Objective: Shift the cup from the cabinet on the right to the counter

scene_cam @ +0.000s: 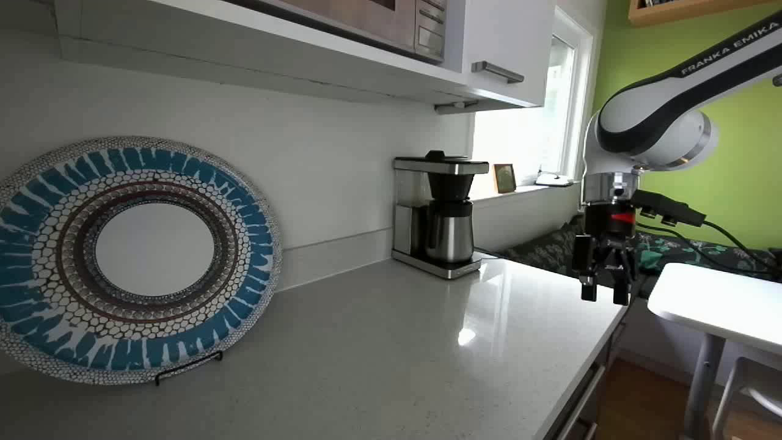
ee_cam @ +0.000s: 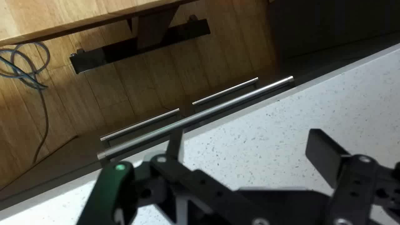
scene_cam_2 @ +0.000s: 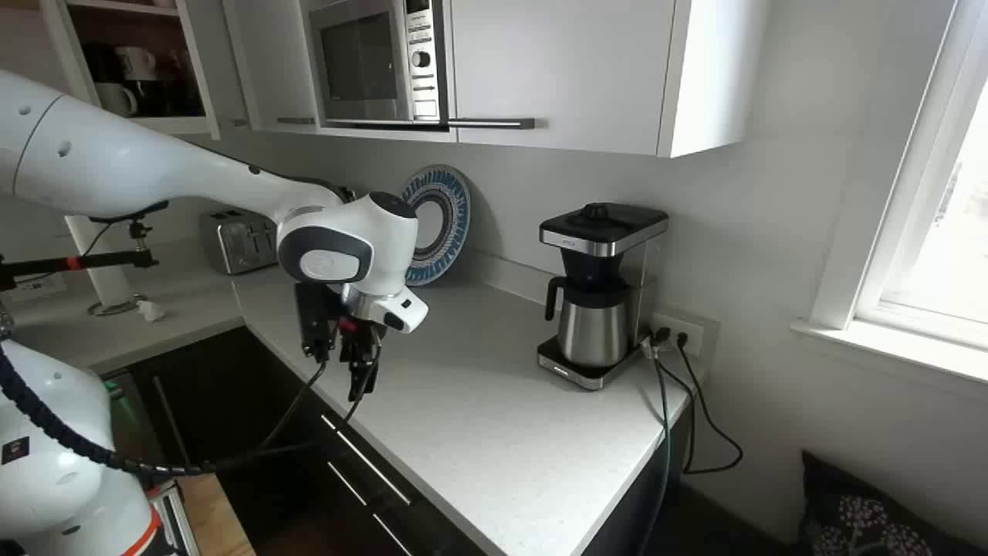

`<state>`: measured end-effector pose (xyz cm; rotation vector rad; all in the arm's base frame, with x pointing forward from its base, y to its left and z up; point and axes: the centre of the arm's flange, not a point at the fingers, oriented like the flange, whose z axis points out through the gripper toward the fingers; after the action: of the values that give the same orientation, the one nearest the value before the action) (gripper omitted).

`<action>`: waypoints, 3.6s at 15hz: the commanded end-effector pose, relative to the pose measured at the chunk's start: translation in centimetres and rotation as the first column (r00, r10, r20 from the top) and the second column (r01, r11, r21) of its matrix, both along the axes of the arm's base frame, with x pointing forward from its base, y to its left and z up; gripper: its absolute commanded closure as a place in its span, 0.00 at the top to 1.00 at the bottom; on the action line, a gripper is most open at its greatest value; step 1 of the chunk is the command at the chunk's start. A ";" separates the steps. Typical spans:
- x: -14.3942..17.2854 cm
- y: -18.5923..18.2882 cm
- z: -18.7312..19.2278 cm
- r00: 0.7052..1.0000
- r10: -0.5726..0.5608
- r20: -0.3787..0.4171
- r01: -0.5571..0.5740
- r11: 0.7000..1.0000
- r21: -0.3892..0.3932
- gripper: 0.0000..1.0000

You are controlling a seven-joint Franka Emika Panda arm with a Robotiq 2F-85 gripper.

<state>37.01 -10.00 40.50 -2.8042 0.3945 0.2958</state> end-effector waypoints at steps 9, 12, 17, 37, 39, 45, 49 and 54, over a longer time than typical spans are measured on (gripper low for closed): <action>-0.1 -0.1 0.4 1.000 -0.011 0.003 0.011 1.000 0.003 1.00; -0.4 -0.7 1.7 0.999 -0.039 0.015 0.039 0.999 -0.012 1.00; -1.1 -1.9 4.1 0.995 -0.091 0.052 0.092 0.996 -0.019 1.00; -4.3 -2.2 12.6 0.951 -0.293 0.098 0.294 0.956 0.009 1.00; -4.7 -1.7 13.7 0.944 -0.309 0.117 0.310 0.951 0.004 1.00; -5.0 -1.8 15.5 0.936 -0.306 0.173 0.305 0.952 0.035 1.00; -3.9 -2.7 20.6 0.881 -0.331 0.339 0.315 0.943 0.105 1.00; -2.9 -3.3 25.1 0.803 -0.388 0.452 0.355 0.921 0.161 1.00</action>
<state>33.31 -13.04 64.05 -2.5783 0.7702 -0.3866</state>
